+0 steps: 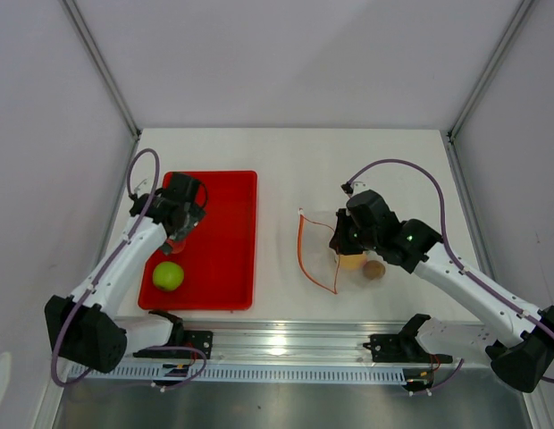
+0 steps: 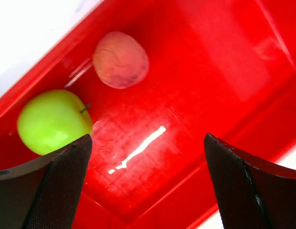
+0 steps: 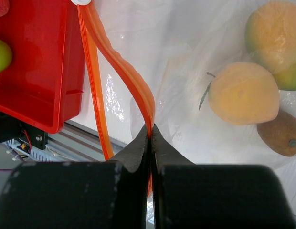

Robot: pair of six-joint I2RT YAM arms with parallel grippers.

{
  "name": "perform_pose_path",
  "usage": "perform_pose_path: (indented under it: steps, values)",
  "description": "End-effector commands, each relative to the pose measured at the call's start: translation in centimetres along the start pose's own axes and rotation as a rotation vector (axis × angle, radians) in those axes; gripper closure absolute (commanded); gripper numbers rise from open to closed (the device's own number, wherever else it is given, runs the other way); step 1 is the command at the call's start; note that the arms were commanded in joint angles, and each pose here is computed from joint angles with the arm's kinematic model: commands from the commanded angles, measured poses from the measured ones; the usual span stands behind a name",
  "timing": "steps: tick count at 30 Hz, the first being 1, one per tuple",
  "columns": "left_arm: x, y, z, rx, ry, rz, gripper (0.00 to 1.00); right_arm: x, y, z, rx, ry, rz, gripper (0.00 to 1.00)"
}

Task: Place the food in the zip-top bag and seal the zipper
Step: Pick up the fake fruit from the bin.

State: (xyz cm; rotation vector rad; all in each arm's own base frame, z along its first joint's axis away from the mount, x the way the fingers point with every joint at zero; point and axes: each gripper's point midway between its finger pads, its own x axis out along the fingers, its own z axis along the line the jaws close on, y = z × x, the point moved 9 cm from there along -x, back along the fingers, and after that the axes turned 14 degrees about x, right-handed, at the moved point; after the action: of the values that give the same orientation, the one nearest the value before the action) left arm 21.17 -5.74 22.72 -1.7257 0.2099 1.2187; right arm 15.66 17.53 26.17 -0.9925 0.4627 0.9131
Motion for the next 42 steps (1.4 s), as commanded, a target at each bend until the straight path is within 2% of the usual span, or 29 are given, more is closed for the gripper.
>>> perform_pose_path:
  steps: [1, 5, 15, 24, 42]
  values:
    - [0.6, -1.3, 0.6, -0.077, -0.111, 0.048, 0.01, -0.7, -0.4, -0.2, -0.008, 0.001, -0.033, 1.0]
    - [2.4, -1.4, 0.7, -0.103, -0.185, 0.109, 0.01, -0.9, -0.3, -0.5, -0.013, 0.022, -0.045, 1.0]
    - [5.6, -1.5, 0.7, -0.202, -0.228, 0.086, 0.0, -0.5, -0.3, -0.5, -0.018, 0.019, -0.034, 1.0]
    - [8.3, -0.9, -0.2, -0.197, -0.262, 0.159, 0.01, -0.3, -0.3, -0.8, -0.022, 0.028, -0.033, 1.0]
    - [12.6, -0.1, 0.1, -0.185, -0.351, 0.23, 0.0, 0.3, -0.2, -1.4, -0.014, 0.035, -0.018, 1.0]
